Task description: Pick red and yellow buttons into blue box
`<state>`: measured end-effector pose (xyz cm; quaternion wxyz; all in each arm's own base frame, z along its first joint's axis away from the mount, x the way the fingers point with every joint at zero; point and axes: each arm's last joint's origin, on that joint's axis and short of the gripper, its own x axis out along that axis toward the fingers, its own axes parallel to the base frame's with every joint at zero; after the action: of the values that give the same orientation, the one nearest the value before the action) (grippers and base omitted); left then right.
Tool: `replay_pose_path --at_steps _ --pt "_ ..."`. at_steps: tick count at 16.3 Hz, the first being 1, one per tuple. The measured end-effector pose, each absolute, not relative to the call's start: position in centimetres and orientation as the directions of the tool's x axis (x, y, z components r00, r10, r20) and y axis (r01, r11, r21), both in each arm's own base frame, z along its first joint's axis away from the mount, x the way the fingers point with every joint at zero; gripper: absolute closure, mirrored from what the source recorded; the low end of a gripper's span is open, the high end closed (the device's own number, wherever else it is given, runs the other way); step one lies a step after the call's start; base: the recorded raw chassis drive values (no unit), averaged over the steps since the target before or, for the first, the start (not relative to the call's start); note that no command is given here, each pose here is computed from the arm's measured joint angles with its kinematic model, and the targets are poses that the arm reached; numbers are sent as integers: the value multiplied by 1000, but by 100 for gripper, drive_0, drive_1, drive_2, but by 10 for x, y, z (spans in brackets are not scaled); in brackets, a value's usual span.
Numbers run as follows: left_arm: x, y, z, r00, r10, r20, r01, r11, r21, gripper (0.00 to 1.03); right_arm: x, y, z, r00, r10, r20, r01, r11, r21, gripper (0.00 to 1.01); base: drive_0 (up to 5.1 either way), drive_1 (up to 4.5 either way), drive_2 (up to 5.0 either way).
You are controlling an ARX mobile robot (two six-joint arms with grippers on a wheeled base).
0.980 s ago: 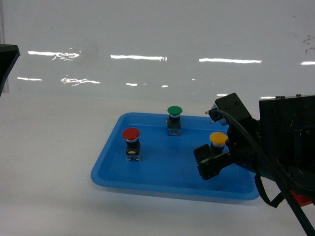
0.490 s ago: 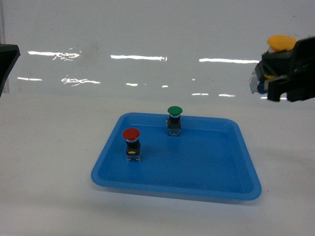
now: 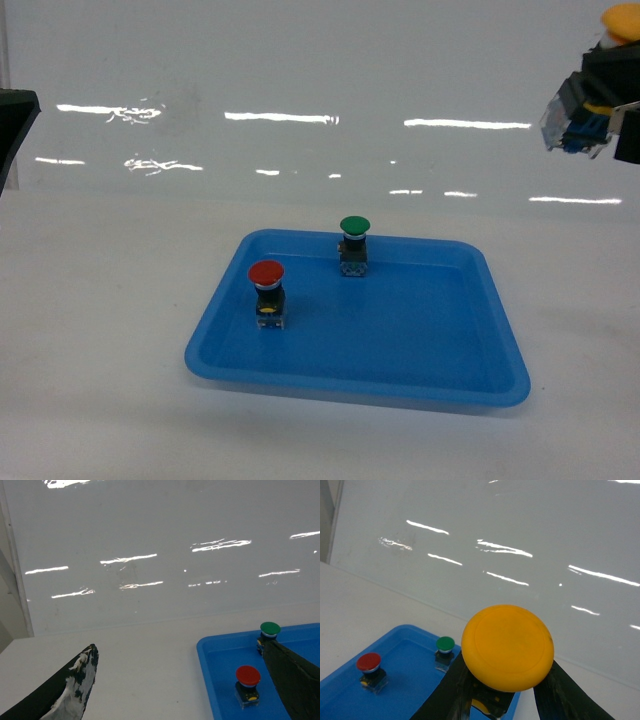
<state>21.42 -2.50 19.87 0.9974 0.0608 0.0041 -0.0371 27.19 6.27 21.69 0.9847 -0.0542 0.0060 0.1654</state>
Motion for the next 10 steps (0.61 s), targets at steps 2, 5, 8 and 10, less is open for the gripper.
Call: replay_pose_path --at_steps 2,5,8,10 --pt "214 -25 199 997 -74 -13 75 990 121 5 269 60 217 951 307 -28 -308 945 -110 75 0 0 0" --pt "214 -25 199 997 -74 -13 75 990 121 5 268 55 213 958 285 -40 -288 951 -114 75 0 0 0" --pt "214 -25 199 997 -74 -13 75 990 121 5 266 46 209 970 233 -67 -240 960 -141 75 0 0 0" --pt "214 -25 199 997 -74 -13 75 990 121 5 265 45 212 973 227 -48 -232 961 -152 75 0 0 0"
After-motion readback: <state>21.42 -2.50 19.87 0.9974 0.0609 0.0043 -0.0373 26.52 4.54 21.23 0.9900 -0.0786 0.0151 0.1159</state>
